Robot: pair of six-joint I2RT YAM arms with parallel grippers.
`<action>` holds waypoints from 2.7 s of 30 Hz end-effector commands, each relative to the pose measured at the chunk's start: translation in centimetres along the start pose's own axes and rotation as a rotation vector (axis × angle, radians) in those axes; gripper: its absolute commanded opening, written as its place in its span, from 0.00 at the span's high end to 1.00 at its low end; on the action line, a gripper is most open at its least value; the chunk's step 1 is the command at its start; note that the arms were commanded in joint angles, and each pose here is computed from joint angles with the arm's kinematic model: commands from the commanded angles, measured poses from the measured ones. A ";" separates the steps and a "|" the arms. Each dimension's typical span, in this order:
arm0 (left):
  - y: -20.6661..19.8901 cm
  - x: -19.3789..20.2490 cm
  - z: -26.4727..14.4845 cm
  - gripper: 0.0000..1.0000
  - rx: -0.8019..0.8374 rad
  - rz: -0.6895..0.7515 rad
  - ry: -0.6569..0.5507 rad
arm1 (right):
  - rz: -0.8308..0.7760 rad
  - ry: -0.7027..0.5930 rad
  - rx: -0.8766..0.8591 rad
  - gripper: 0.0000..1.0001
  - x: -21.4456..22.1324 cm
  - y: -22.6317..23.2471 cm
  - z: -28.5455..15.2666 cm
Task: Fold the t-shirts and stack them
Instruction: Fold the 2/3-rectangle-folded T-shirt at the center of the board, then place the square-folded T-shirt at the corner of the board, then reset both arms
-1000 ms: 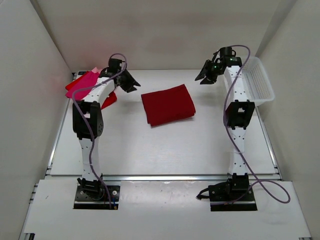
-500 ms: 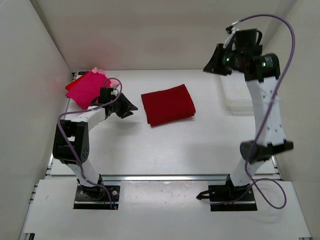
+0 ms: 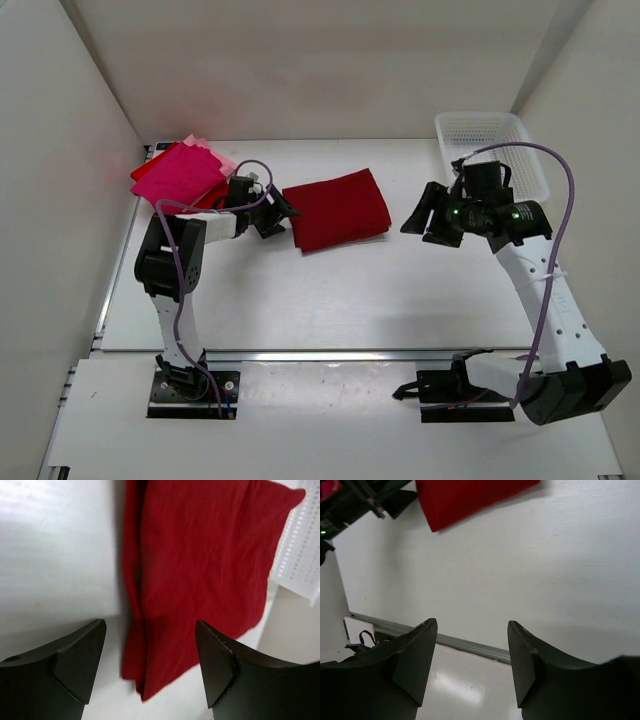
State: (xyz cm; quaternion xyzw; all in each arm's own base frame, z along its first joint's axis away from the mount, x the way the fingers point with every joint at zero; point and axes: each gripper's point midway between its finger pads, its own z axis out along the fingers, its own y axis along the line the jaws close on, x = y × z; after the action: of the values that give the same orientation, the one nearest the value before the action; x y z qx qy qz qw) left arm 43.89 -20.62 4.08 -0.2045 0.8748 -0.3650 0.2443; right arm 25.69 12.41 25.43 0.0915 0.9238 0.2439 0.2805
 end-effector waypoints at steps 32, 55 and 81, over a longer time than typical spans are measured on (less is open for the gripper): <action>-20.4 -20.5 0.3 1.00 0.285 0.088 -0.322 | 0.090 -0.075 -0.243 0.47 0.3 -0.2 -1.9; 9.4 -32.4 -28.4 0.52 -0.170 -0.345 -0.834 | 0.099 0.008 -0.374 0.47 4.4 0.7 -0.9; -4.1 -10.5 -26.1 0.02 -0.169 -0.045 -0.432 | -0.143 0.098 -0.094 0.01 8.8 -3.0 1.2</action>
State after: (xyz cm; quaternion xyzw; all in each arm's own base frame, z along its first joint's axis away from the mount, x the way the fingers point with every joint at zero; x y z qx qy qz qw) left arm 41.67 -1.60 26.93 -0.3518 0.7944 -0.2299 0.4386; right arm 19.32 13.36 18.77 0.0367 0.9236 0.3013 0.2341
